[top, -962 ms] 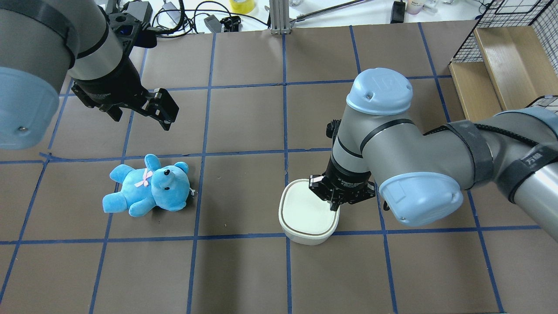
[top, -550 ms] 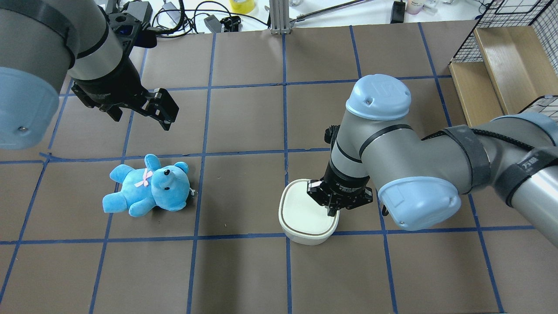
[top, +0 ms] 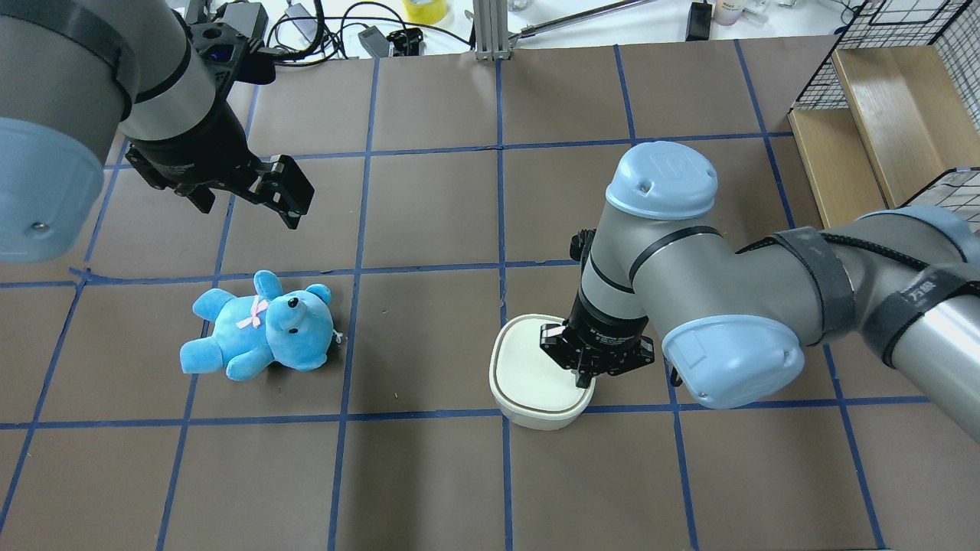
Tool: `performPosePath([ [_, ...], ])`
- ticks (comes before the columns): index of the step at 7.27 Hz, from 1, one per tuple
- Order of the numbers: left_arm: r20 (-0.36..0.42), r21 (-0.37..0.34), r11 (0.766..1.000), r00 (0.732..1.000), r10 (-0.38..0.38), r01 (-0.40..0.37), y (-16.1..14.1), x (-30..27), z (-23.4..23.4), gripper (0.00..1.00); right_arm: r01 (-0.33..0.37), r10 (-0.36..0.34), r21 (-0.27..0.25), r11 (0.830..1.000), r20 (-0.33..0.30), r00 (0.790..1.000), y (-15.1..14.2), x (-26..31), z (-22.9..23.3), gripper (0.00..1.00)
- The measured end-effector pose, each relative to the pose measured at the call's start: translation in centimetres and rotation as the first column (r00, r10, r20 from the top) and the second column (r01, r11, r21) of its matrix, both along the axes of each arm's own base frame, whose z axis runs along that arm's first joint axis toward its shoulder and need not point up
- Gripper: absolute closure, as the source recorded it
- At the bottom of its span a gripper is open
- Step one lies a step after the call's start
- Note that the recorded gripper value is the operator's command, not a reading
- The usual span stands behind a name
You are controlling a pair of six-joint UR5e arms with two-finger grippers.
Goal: Open trash can with right arm
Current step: 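Lower the right gripper onto the lid's edge farthest from the robot, then lift the right gripper upward, flipping the lid open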
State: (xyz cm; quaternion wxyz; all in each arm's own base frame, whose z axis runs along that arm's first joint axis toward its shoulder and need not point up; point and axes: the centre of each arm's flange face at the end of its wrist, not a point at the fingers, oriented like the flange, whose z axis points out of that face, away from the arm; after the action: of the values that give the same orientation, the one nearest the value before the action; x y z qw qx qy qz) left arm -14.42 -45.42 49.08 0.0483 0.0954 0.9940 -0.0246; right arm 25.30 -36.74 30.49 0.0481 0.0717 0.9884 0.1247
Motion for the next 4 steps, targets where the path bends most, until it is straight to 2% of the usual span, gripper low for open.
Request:
performPosePath([
  [3, 0.000, 0.000, 1.000, 1.000, 0.000, 0.000, 0.00, 0.00, 0.00, 0.00, 0.000, 0.000, 0.007, 1.000, -0.001, 1.000, -0.09, 0.03, -0.30, 1.00],
  [4, 0.000, 0.000, 1.000, 1.000, 0.000, 0.000, 0.00, 0.00, 0.00, 0.00, 0.001, -0.001, 0.003, 1.000, 0.000, 1.000, -0.27, 0.08, -0.12, 0.73],
])
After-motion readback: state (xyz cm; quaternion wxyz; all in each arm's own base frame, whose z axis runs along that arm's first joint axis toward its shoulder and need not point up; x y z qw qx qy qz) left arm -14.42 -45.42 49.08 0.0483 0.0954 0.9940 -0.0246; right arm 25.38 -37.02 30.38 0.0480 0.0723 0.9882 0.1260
